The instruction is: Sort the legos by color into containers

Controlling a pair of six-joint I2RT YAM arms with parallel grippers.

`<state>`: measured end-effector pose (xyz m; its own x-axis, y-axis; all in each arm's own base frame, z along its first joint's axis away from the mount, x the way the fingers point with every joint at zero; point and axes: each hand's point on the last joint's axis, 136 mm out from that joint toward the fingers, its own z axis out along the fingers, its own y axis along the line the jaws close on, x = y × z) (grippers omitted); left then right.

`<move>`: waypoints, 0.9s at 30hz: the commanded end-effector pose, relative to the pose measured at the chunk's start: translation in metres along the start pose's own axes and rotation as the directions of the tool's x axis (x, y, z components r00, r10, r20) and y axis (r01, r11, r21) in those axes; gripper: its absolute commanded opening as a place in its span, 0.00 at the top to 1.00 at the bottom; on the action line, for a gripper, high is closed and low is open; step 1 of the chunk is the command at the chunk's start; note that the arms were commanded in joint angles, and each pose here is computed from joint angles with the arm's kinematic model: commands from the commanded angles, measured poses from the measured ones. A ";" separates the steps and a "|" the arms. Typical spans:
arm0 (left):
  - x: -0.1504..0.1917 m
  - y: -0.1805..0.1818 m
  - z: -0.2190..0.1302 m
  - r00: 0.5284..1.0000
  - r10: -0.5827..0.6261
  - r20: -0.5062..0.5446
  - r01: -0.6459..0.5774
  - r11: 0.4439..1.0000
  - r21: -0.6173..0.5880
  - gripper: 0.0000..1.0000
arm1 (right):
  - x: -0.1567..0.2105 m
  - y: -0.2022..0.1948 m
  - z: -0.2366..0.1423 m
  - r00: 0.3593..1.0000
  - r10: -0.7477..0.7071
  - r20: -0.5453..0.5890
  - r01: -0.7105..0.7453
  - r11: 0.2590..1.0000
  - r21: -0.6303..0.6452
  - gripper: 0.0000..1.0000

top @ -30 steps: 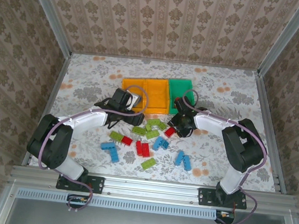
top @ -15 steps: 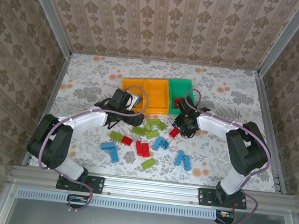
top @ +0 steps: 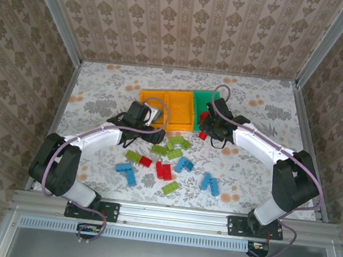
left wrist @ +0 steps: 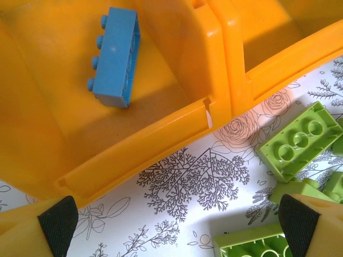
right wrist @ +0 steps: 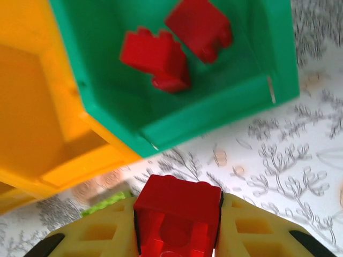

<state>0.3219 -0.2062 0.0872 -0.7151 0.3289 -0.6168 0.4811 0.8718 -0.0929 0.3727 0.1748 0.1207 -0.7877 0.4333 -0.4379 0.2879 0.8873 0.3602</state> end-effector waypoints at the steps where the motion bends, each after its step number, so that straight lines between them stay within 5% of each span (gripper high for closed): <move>1: -0.003 0.000 -0.007 1.000 -0.014 0.017 0.014 1.000 -0.009 0.00 | -0.045 0.012 -0.009 0.981 -0.149 0.121 0.143 0.988 0.062 0.80; 18: 0.000 0.004 -0.014 1.000 -0.022 0.016 0.023 0.999 -0.027 0.00 | -0.118 0.017 0.050 0.988 -0.097 0.123 0.083 0.990 0.113 0.74; 22: 0.001 0.004 -0.015 1.000 -0.023 0.014 0.024 0.999 -0.029 0.00 | -0.124 0.024 0.057 0.987 -0.114 0.115 0.101 0.989 0.110 0.59; 25: 0.002 0.004 -0.015 1.000 -0.024 0.013 0.025 0.999 -0.030 0.00 | -0.122 0.027 0.056 0.988 -0.125 0.087 0.117 0.988 0.101 0.33; 27: 0.003 0.004 -0.015 1.000 -0.025 0.011 0.025 0.999 -0.029 0.00 | -0.121 0.029 0.051 0.988 -0.126 0.085 0.118 0.989 0.090 0.29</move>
<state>0.3193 -0.2007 0.0935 -0.7131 0.3192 -0.6242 0.4665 0.8806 -0.0827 0.5097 0.1512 0.1336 -0.7457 0.3524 -0.5654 0.2686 0.9357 0.2289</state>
